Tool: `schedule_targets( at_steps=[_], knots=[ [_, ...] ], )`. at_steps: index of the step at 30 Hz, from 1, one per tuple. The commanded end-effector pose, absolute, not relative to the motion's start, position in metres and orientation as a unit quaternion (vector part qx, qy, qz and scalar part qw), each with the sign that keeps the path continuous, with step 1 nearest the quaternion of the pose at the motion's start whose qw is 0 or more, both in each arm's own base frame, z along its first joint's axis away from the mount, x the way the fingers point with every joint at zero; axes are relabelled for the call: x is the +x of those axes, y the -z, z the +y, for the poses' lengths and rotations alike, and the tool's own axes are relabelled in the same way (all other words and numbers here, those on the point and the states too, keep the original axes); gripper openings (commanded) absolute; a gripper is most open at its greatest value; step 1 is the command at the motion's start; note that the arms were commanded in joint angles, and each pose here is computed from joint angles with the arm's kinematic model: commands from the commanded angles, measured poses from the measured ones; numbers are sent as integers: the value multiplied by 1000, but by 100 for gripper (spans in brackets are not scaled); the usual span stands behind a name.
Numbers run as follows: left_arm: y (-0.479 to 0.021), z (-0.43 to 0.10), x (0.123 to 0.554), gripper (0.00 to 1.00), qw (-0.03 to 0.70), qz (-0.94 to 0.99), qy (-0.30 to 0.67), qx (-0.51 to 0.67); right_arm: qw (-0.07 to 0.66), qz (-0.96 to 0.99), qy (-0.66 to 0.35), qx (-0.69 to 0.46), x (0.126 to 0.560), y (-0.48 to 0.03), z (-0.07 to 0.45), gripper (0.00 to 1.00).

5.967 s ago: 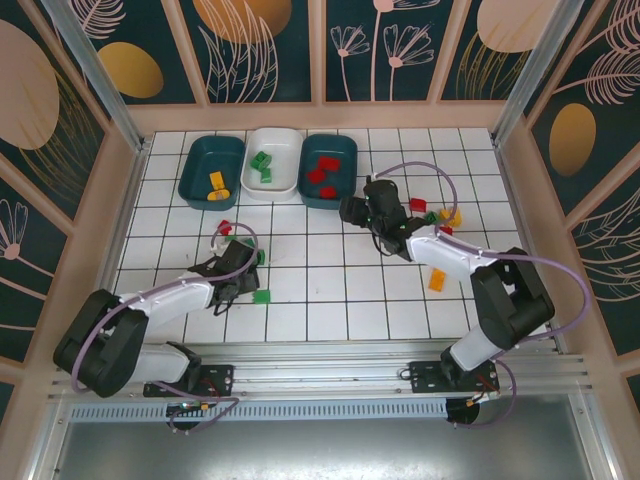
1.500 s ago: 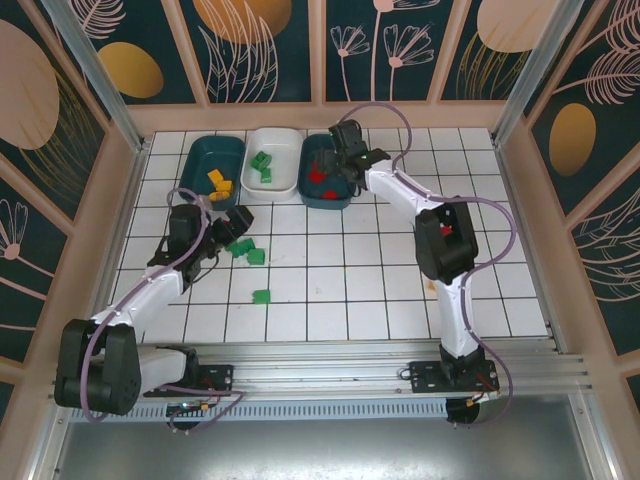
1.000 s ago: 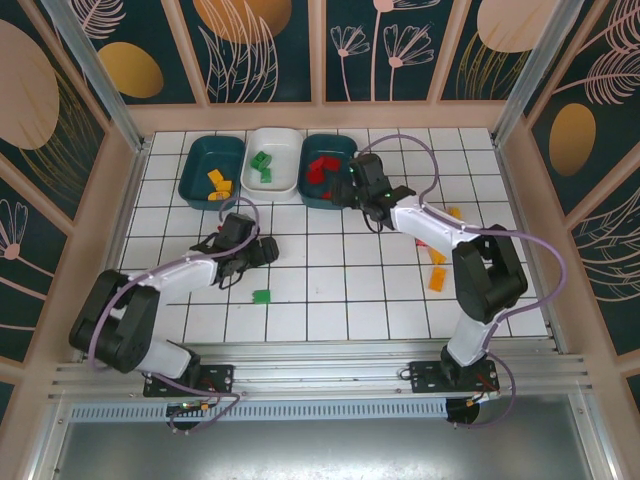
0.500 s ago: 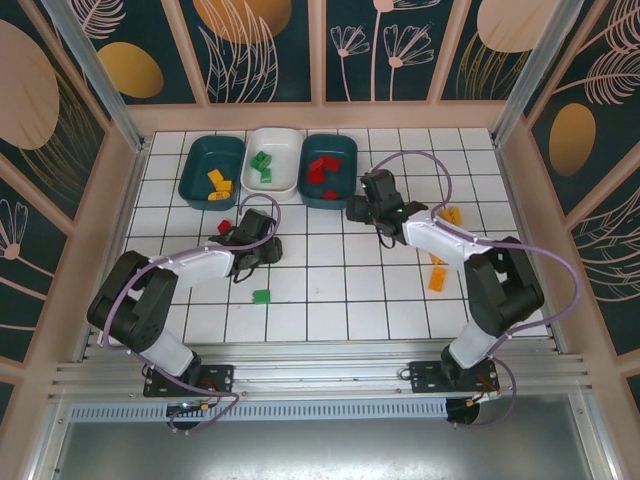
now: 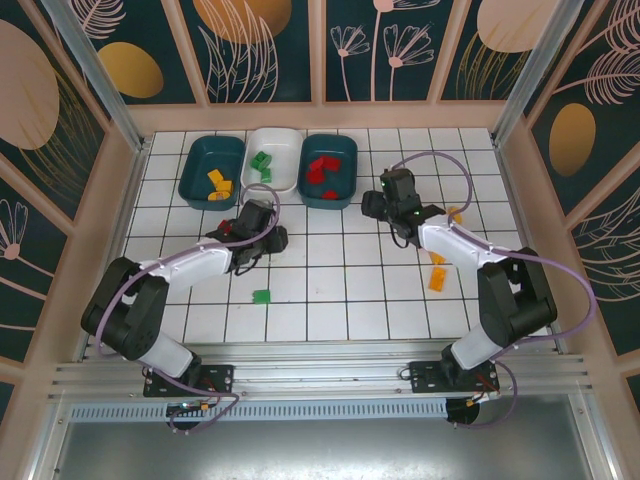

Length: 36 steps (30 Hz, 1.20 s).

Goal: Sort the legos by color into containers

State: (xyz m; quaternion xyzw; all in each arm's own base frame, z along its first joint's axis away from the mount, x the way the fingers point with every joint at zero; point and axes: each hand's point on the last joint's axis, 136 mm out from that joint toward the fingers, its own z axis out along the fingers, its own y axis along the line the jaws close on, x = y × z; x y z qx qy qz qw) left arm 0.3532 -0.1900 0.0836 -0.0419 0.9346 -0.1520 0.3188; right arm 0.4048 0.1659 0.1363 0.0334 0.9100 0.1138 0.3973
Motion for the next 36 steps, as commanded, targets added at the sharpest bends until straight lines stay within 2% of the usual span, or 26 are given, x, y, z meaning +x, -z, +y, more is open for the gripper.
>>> schedule_targets(
  at_steps=[1, 6, 11, 14, 17, 22, 25, 30, 36],
  knots=[
    [-135, -193, 392, 11, 382, 902, 186, -81, 413, 900, -126, 51, 400, -148, 158, 63],
    [-164, -168, 462, 11, 404, 881, 208, -130, 405, 903, -124, 64, 388, -138, 142, 63],
    [-155, -166, 530, 15, 391, 884, 217, -137, 388, 911, -121, 74, 378, -123, 129, 64],
    [-150, -174, 555, 22, 378, 892, 210, -130, 381, 914, -107, 84, 372, -118, 118, 67],
    [-153, -179, 567, 43, 379, 892, 214, -123, 381, 914, -53, 132, 369, -114, 86, 76],
    [-170, -180, 564, 80, 388, 888, 219, -115, 371, 911, -16, 177, 365, -106, 48, 79],
    [-183, -175, 551, 97, 394, 884, 222, -116, 361, 915, -10, 179, 368, -100, 40, 80],
    [-195, -178, 508, 99, 397, 865, 284, -120, 334, 920, -13, 205, 365, -83, 37, 77],
    [-172, -185, 443, 98, 372, 857, 336, -119, 306, 930, 9, 204, 352, -60, 32, 77]
  ],
)
